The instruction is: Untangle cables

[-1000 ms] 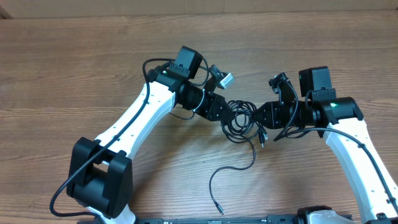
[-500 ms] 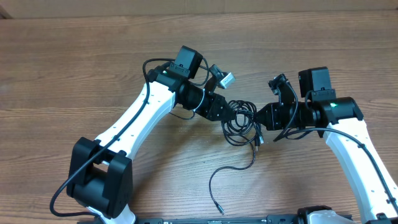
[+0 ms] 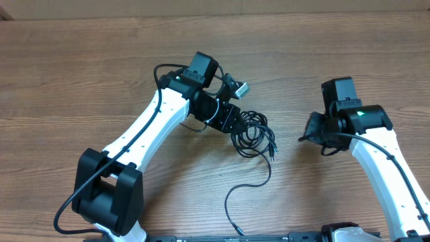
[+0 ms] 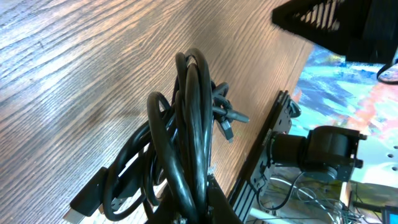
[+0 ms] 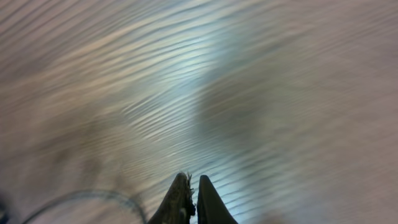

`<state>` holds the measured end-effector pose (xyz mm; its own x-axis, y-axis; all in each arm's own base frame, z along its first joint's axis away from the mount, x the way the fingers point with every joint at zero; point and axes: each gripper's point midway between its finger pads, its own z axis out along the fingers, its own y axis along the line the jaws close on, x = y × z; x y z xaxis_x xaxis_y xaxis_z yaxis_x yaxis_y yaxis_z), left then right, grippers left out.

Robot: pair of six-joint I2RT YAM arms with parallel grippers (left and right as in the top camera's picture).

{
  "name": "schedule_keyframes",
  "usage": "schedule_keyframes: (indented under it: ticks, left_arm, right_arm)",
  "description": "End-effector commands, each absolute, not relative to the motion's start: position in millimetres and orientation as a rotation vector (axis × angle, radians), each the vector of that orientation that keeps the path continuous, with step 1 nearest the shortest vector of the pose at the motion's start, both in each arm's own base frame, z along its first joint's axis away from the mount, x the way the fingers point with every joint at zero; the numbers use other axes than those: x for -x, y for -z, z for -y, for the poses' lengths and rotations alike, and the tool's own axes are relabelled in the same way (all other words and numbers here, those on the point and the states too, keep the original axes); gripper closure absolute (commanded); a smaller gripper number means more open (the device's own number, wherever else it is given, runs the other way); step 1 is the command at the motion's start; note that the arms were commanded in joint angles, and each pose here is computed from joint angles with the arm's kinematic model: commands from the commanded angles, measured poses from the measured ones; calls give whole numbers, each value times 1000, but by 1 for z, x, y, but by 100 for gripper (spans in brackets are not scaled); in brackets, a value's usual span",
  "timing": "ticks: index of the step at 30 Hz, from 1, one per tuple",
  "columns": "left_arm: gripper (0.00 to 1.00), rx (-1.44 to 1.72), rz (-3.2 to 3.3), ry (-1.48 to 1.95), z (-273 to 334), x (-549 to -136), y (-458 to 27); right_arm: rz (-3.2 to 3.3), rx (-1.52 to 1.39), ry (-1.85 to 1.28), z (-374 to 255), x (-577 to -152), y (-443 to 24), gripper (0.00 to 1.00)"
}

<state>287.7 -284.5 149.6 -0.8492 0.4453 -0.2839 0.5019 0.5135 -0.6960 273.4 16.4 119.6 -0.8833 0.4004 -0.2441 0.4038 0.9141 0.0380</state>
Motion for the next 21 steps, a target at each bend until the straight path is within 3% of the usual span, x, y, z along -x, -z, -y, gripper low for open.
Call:
schedule_keyframes:
  ticks: [1,2,6,8,11,17,21]
  left_arm:
    - [96,-843,-2640,1264,287,-289,-161]
    - [96,-845,-2639,1267,287,-289,-162]
    - [96,-852,-2632,1265,287,-289,-162]
    - [96,-853,-2631,1266,288,-289,-162]
    - [96,-857,-2615,1301,290,-288,-165]
    - [96,-931,-2475,1504,303,-278,-187]
    - [96,-945,-2434,1561,307,-276,-194]
  right_arm:
    - [-2707,-783,92,-2,-284,-125,95]
    - [-2740,-670,-1,-15,-289,-125,94]
    - [-2774,-94,-503,-86,-298,-138,64]
    - [-2706,178,-775,-120,-289,-152,57]
    - [-2649,313,-914,-137,-281,-162,55]
    - [-2653,315,-909,-136,-281,-161,56]
    - [-2663,309,-886,-134,-281,-159,61]
